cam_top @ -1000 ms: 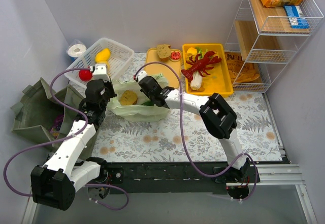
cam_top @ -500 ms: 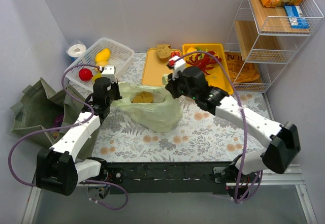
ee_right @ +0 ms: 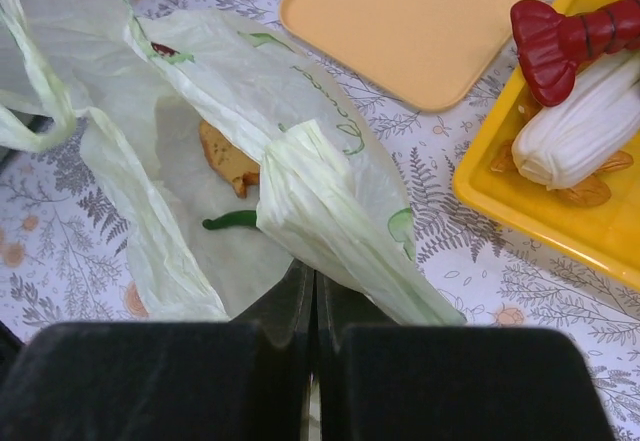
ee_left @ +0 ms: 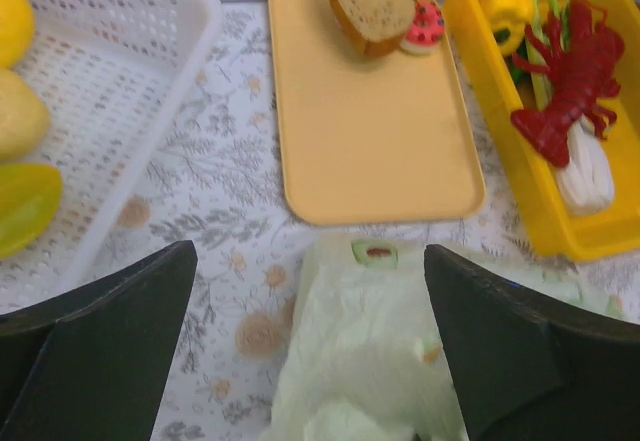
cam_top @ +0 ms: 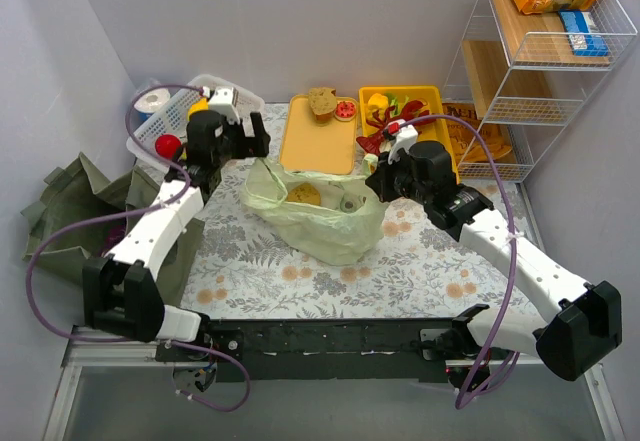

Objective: Place the mixed food into the grocery bags and tie them

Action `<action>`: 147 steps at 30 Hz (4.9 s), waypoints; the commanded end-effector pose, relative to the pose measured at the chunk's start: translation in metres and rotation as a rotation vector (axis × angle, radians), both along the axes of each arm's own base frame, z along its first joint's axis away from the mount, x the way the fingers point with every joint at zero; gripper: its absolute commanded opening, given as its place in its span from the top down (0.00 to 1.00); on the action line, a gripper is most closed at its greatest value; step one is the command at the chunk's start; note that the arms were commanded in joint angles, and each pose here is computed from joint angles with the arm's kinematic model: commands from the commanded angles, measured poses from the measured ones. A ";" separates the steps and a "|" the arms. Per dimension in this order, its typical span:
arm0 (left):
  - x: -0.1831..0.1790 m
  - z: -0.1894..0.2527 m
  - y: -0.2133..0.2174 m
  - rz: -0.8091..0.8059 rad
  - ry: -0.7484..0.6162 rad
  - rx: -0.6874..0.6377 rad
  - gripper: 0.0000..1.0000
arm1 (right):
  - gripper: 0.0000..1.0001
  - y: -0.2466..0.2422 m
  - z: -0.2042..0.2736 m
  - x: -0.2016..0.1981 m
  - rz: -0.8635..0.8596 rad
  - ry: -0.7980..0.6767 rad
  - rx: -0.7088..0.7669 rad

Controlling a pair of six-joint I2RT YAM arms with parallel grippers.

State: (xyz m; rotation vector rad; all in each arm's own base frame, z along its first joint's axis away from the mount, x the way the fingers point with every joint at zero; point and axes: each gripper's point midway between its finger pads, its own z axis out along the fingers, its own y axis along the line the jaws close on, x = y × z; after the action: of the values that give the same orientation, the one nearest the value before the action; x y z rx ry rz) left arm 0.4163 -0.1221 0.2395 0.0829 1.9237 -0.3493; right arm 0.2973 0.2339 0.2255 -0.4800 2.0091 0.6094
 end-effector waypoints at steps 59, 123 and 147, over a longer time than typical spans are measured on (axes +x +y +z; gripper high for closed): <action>0.130 0.011 0.030 0.108 -0.020 0.034 0.52 | 0.99 0.018 0.002 -0.025 0.104 0.055 0.147; -0.195 -0.029 -0.135 -0.651 0.266 -0.059 0.20 | 0.99 -0.033 0.012 0.019 -0.178 -0.031 -0.032; -0.143 -0.136 -0.083 -0.093 0.380 0.001 0.26 | 0.99 -0.029 0.016 0.013 -0.146 -0.032 0.007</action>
State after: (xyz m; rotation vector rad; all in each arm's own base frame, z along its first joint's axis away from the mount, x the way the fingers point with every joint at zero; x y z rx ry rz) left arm 0.2562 -0.2154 0.1014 0.2198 2.3501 -0.5452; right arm 0.3066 0.2052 0.2176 -0.3475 2.0658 0.5004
